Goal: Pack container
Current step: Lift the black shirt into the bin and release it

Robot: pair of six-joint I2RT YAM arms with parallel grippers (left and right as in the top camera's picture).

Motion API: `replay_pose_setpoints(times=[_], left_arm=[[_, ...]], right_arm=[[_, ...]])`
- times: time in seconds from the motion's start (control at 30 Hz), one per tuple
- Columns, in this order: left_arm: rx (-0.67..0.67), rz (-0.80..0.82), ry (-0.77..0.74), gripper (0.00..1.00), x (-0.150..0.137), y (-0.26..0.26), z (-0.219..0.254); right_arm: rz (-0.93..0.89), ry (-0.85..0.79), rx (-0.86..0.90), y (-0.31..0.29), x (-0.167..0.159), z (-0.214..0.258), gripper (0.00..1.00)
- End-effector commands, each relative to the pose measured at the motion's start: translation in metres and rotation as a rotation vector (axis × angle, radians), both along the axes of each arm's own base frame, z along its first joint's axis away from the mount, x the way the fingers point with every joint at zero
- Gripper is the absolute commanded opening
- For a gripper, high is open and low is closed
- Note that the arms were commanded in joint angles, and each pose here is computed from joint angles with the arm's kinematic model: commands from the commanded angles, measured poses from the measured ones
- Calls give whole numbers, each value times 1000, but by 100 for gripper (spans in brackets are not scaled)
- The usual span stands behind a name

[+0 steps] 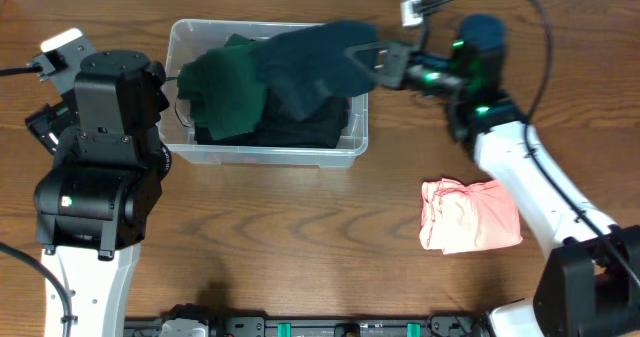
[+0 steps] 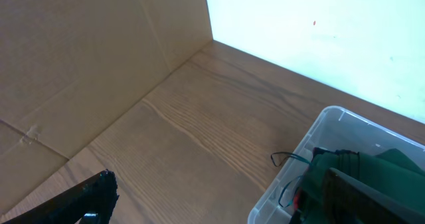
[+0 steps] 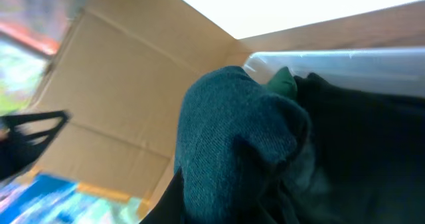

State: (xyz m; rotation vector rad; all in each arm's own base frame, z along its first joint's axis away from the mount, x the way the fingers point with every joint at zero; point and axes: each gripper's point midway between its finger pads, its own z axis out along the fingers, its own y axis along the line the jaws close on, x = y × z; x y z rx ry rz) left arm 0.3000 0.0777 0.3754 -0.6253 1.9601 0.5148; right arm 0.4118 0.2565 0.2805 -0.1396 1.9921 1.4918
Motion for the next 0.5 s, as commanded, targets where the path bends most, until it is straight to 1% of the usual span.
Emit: replay_pose_setpoints(times=[0.0, 0.17, 0.23, 0.33, 0.4, 0.47], left_arm=[[16, 20, -7, 98, -2, 4, 5], [16, 20, -7, 98, -2, 4, 5], [16, 20, -7, 98, -2, 4, 5], [15, 20, -7, 98, -2, 4, 5], [16, 20, -8, 98, -2, 4, 5], [16, 20, -8, 98, -2, 4, 5]], right_arm=[[-171, 36, -86, 15, 22, -32, 1], [-133, 174, -170, 41, 18, -103, 1], [-135, 277, -222, 42, 13, -137, 1], [-192, 407, -334, 29, 5, -182, 1], [-194, 428, -357, 26, 2, -190, 1], [-168, 409, -366, 29, -1, -190, 1]])
